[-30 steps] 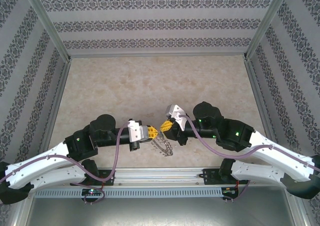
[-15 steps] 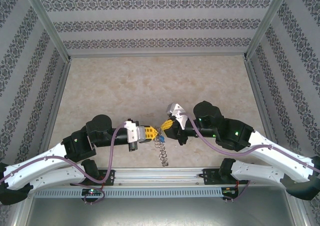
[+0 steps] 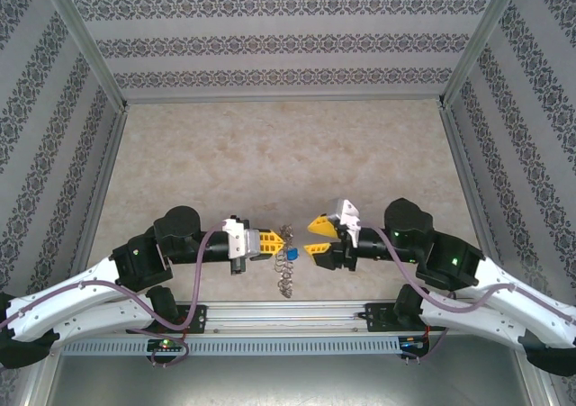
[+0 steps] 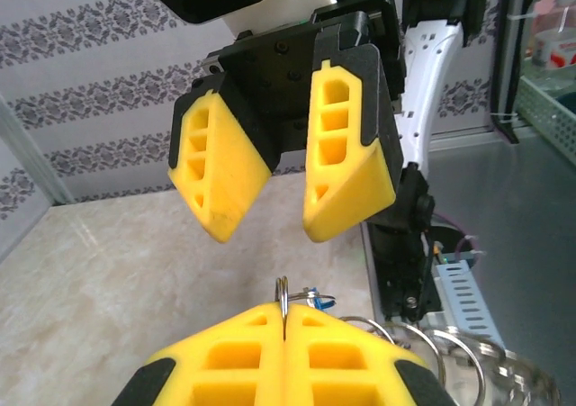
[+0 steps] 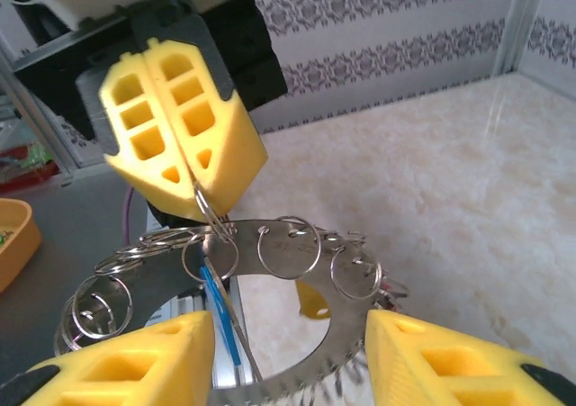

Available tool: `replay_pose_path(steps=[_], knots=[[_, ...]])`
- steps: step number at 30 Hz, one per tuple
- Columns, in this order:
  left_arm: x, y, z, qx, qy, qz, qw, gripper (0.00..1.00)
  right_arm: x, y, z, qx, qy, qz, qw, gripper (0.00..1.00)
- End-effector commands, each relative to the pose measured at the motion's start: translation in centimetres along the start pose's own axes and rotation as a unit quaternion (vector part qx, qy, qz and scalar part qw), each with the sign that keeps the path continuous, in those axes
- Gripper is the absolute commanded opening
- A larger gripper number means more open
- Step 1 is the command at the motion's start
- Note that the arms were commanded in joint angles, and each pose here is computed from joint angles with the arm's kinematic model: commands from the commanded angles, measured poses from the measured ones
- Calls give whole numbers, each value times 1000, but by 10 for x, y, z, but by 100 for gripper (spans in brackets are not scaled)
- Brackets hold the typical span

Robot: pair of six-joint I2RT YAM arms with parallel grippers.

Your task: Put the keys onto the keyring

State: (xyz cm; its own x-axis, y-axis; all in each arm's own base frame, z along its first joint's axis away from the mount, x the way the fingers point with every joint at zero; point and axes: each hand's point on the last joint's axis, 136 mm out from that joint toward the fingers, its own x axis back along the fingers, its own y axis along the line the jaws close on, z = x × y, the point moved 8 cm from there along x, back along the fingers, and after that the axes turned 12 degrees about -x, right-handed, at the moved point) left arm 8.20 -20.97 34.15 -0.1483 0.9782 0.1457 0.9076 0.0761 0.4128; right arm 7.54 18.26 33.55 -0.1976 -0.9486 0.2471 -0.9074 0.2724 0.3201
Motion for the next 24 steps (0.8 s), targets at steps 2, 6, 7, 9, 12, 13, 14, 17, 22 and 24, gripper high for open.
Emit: replay_pose_path(steps=[2,6,7,9,12,13,14,17,22,24], knots=[[5,3,-29,6,-81,12,997,0,-6,9,-4,51,-18,-45,998,47],[2,1,-29,17,-88,25,996,0,-7,15,-12,80,-39,-64,994,46],[1,1,-29,19,-88,26,996,0,-7,17,-13,85,-43,-72,993,46],[1,2,-29,20,-88,25,996,0,-8,21,-13,92,-47,-89,991,46],[1,2,-30,20,-89,25,996,0,-11,24,-10,96,-43,-105,989,45],[1,2,-29,20,-88,25,996,0,-13,24,-8,95,-40,-108,989,45],[1,2,-28,20,-87,25,996,0,-15,23,-7,93,-35,-109,989,45],[0,2,-27,22,-84,25,996,0,-18,22,-4,90,-28,-113,989,41],[0,2,-27,22,-84,25,996,0,-22,21,-5,94,-26,-109,989,31],[-1,1,-27,22,-84,26,996,0,-24,20,-6,97,-26,-106,989,27]])
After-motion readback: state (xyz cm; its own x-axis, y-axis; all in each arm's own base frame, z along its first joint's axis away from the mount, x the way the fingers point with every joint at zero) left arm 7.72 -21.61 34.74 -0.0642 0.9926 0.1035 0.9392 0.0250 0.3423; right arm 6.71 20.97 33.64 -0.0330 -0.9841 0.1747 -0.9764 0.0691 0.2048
